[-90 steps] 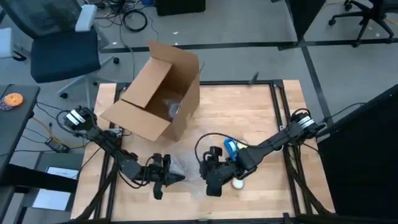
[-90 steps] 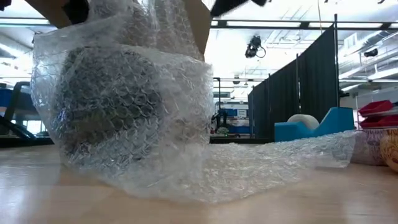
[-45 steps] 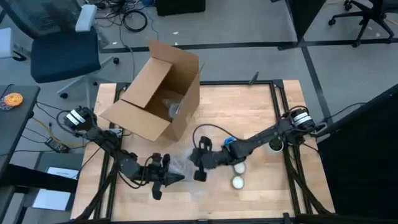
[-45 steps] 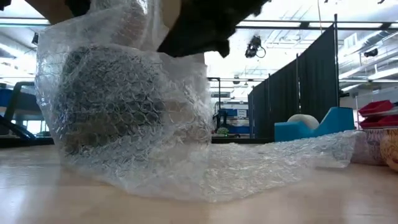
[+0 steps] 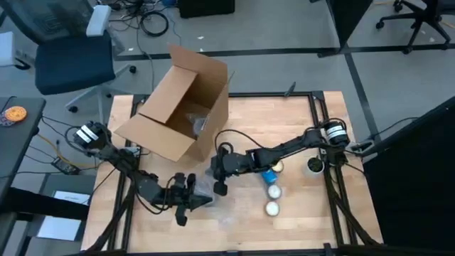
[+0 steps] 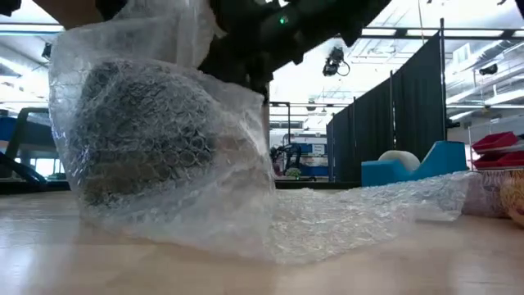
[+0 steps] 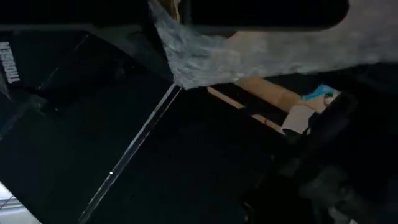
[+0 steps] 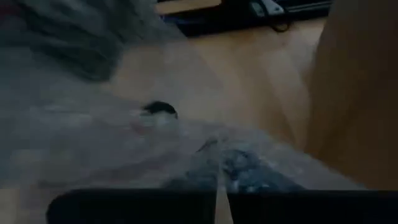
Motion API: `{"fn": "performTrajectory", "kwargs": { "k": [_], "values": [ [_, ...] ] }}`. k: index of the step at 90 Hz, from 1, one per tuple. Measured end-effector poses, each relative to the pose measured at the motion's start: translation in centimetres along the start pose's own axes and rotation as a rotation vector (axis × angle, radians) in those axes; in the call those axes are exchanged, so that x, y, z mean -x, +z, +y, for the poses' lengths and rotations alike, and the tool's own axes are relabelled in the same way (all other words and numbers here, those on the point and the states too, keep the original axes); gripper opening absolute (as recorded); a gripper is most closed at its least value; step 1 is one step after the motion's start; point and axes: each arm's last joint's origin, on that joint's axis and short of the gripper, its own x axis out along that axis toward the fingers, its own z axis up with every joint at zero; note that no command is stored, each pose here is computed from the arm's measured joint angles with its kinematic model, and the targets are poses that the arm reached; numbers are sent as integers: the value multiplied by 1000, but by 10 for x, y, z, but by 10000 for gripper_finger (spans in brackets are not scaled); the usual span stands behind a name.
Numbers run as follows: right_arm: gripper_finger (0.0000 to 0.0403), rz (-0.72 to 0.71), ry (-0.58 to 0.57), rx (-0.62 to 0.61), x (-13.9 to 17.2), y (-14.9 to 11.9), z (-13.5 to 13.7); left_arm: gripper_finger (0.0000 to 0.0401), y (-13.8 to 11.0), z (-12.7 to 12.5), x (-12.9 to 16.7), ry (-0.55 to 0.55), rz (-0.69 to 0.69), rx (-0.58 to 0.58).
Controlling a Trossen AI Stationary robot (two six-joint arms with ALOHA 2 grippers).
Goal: Wrap mug
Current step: Wrap the mug with the bubble wrap
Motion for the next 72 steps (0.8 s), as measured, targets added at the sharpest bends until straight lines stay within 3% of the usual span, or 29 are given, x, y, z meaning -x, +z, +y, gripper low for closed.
{"fn": "performTrajectory", "kwargs": {
  "k": [23,54,72],
  "values": [
    [0,-70,-59,26,1,12,-9,0,1,0,0,-2,-5,4],
    [0,-3,-41,37,1,5,-8,0,0,1,-1,-2,2,-2],
    [3,19,-67,54,1,3,-9,0,-13,8,-5,13,24,10]
  ]
}}
